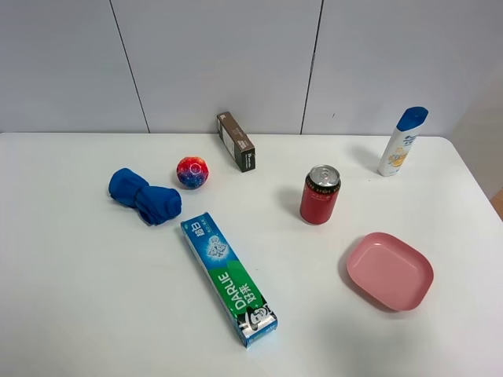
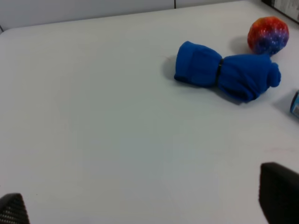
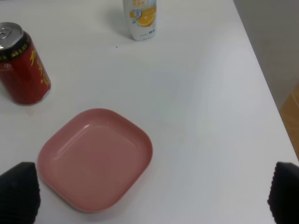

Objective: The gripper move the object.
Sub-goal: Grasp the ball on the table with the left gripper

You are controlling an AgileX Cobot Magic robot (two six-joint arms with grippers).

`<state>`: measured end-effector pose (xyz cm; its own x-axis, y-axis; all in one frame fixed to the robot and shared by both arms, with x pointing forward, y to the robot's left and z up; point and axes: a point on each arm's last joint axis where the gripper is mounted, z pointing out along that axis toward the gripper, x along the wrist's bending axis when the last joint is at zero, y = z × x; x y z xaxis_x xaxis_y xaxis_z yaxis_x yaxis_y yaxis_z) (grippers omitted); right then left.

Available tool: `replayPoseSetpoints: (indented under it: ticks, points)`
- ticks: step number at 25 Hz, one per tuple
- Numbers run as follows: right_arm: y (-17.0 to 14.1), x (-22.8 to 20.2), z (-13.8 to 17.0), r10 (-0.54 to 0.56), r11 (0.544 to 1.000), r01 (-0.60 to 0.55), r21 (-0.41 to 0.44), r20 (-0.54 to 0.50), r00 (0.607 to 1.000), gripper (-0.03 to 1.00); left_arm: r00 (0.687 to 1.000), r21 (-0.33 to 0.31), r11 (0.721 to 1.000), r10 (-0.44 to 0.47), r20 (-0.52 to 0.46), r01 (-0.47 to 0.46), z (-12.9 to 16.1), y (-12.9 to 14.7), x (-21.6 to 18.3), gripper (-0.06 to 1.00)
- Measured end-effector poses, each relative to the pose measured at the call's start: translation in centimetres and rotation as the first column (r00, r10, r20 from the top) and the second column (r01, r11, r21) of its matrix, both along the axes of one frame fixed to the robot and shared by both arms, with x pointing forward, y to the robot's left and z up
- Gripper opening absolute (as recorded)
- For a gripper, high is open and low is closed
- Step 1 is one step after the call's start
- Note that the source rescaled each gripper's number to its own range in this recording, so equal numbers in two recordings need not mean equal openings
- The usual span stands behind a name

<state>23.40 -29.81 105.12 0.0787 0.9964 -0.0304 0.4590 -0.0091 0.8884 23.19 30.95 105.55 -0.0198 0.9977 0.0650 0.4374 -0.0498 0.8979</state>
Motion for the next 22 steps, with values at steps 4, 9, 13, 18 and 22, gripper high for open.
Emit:
replayPoseSetpoints:
  ticks: [4, 9, 13, 18, 22]
  points:
    - [0.0, 0.0, 0.0, 0.0, 1.0, 0.0, 0.0, 0.0, 1.0, 1.0, 1.0, 0.0, 1.0, 0.0, -0.004, 0.0, 0.0, 0.0, 0.1, 1.0]
    - [0.0, 0.0, 0.0, 0.0, 1.0, 0.0, 0.0, 0.0, 1.0, 1.0, 0.999, -0.02, 1.0, -0.005, -0.053, 0.004, 1.3, -0.2, 2.2, 1.0]
    - [0.0, 0.0, 0.0, 0.0, 1.0, 0.0, 0.0, 0.0, 1.0, 1.0, 0.995, -0.03, 0.999, -0.016, -0.103, 0.013, 3.1, -0.5, 5.3, 1.0]
    - [0.0, 0.0, 0.0, 0.0, 1.0, 0.0, 0.0, 0.0, 1.0, 1.0, 0.993, -0.096, 0.995, -0.048, -0.109, 0.037, 5.6, -1.2, 10.5, 1.0]
    - [0.0, 0.0, 0.0, 0.0, 1.0, 0.0, 0.0, 0.0, 1.0, 1.0, 0.987, -0.146, 0.986, -0.097, -0.132, 0.078, 6.4, -2.0, 15.4, 1.0]
